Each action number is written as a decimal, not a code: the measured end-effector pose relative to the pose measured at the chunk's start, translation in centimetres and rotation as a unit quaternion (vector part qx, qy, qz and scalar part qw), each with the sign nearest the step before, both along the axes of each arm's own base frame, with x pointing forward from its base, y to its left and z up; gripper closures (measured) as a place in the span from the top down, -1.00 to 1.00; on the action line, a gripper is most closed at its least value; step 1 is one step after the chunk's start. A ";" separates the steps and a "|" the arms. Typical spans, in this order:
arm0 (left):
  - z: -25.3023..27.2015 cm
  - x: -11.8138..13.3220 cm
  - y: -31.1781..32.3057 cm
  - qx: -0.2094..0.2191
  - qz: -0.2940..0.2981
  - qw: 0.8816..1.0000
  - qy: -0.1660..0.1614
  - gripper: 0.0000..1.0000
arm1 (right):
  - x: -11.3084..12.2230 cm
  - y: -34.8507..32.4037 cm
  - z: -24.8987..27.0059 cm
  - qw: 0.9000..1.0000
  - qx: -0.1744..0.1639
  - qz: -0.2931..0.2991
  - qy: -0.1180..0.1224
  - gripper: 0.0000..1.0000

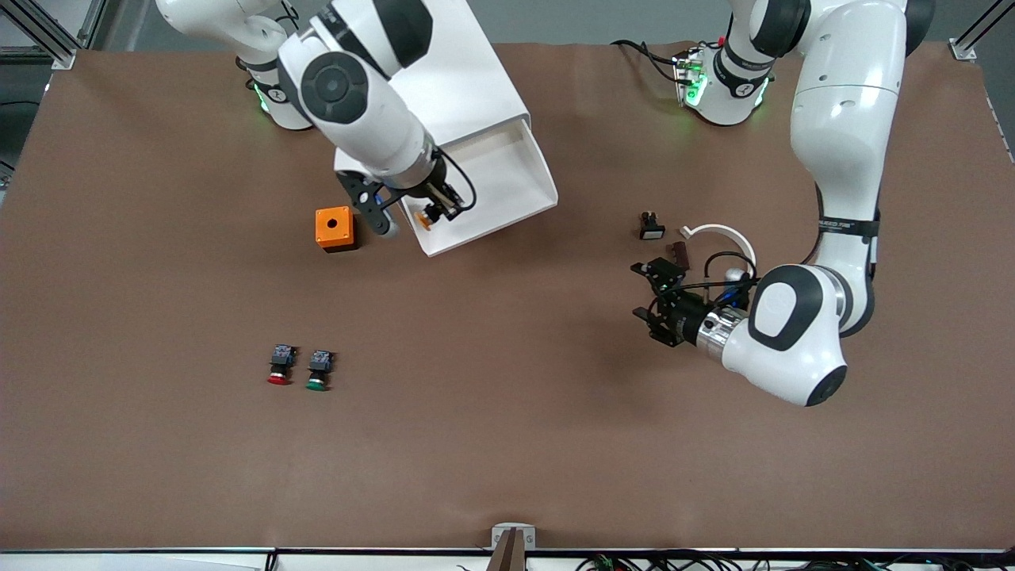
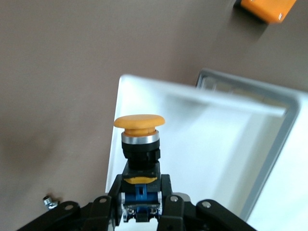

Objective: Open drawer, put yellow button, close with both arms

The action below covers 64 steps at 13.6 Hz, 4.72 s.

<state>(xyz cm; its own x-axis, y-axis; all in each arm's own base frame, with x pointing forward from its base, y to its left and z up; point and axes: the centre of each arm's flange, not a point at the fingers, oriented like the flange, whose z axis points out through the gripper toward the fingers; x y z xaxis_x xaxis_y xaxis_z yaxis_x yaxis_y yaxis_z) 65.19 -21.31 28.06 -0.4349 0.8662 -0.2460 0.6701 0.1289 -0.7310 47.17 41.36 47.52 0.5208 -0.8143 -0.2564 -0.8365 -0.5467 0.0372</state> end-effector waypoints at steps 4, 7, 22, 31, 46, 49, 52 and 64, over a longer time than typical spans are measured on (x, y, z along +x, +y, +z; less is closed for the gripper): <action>-0.8 0.9 3.9 0.023 -0.080 0.994 -0.070 0.99 | -2.5 3.8 -2.6 0.999 0.005 -0.043 -0.013 -0.33; 0.2 2.3 7.7 0.021 -0.139 0.981 -0.136 0.99 | -3.2 4.9 -5.2 0.998 -0.016 -0.055 -0.017 -0.33; 6.3 2.4 4.8 -0.015 -0.279 0.929 -0.242 0.99 | 6.8 -6.6 5.1 0.996 -0.048 0.025 -0.073 1.00; 9.4 1.0 -1.2 -0.059 -0.363 0.882 -0.293 0.99 | 13.6 -31.3 8.3 0.975 -0.023 0.209 -0.071 1.00; 10.9 -6.2 -19.3 -0.070 -0.519 0.769 -0.367 0.99 | 11.5 -43.9 11.6 0.913 -0.022 0.394 -0.107 1.00; 10.8 -8.4 -22.8 -0.076 -0.540 0.749 -0.375 0.99 | 11.8 -45.4 11.1 0.888 -0.040 0.445 -0.112 1.00; 10.7 -9.7 -24.4 -0.082 -0.550 0.742 -0.374 0.99 | 12.1 -46.0 11.1 0.867 -0.056 0.482 -0.118 1.00; 8.8 -15.6 -30.5 -0.109 -0.594 0.715 -0.353 0.99 | 10.7 -45.9 10.9 0.863 -0.053 0.490 -0.114 1.00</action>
